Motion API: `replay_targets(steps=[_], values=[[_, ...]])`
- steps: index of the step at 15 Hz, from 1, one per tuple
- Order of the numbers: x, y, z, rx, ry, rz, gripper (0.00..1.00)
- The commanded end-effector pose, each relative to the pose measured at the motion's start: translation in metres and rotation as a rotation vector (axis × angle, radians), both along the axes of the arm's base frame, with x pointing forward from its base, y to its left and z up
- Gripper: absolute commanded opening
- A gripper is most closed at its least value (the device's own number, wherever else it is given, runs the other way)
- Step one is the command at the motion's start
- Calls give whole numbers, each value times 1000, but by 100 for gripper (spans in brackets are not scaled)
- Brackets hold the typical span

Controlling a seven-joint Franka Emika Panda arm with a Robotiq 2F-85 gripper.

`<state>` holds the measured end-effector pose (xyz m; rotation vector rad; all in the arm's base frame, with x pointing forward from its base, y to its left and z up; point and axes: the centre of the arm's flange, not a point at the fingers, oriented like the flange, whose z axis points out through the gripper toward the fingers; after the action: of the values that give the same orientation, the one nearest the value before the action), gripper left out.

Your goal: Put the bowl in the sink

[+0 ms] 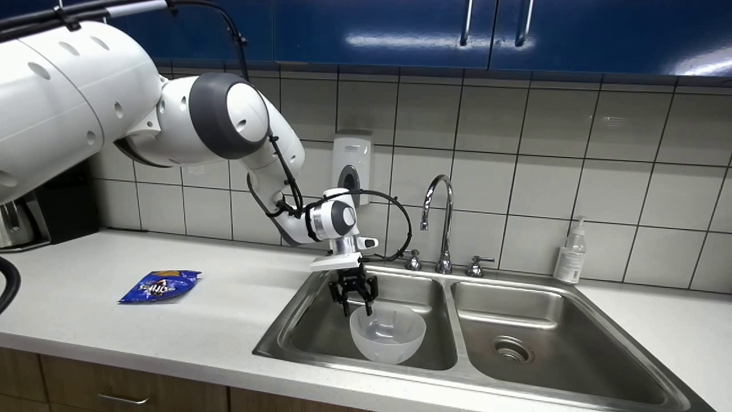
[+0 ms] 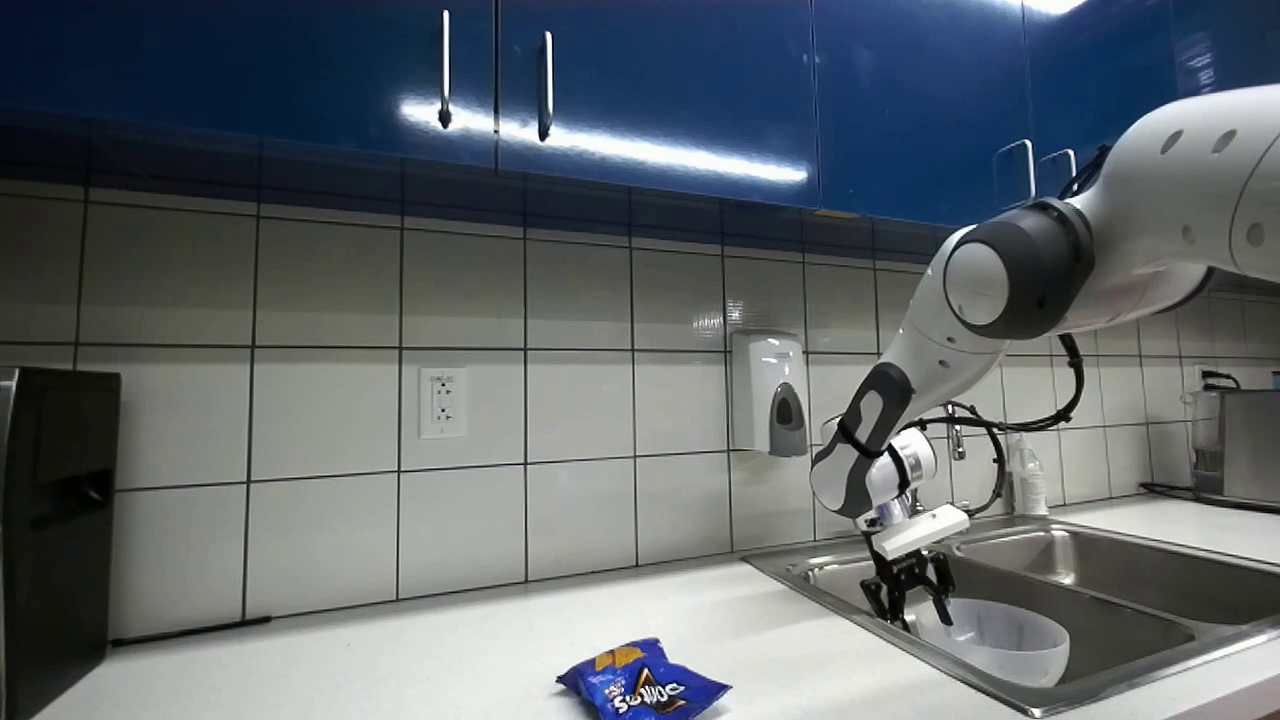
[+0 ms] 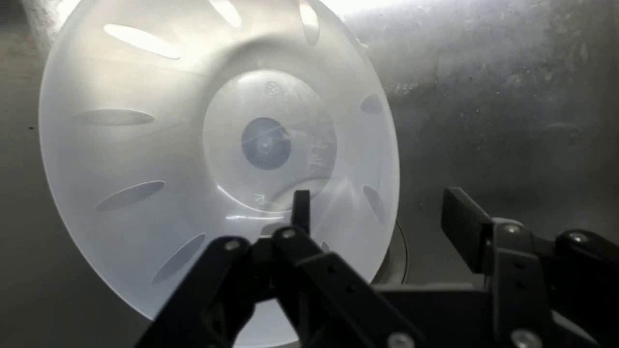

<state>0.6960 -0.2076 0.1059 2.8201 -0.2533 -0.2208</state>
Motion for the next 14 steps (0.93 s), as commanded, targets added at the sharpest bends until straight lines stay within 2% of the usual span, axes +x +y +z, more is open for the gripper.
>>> replay_targets(steps=[1, 5, 9, 14], values=[[0, -11, 18, 0, -1, 22, 100], [-5, -30, 45, 18, -18, 21, 100], [-17, -50, 86, 11, -77, 16, 100], [-44, -51, 130, 33, -133, 17, 100]])
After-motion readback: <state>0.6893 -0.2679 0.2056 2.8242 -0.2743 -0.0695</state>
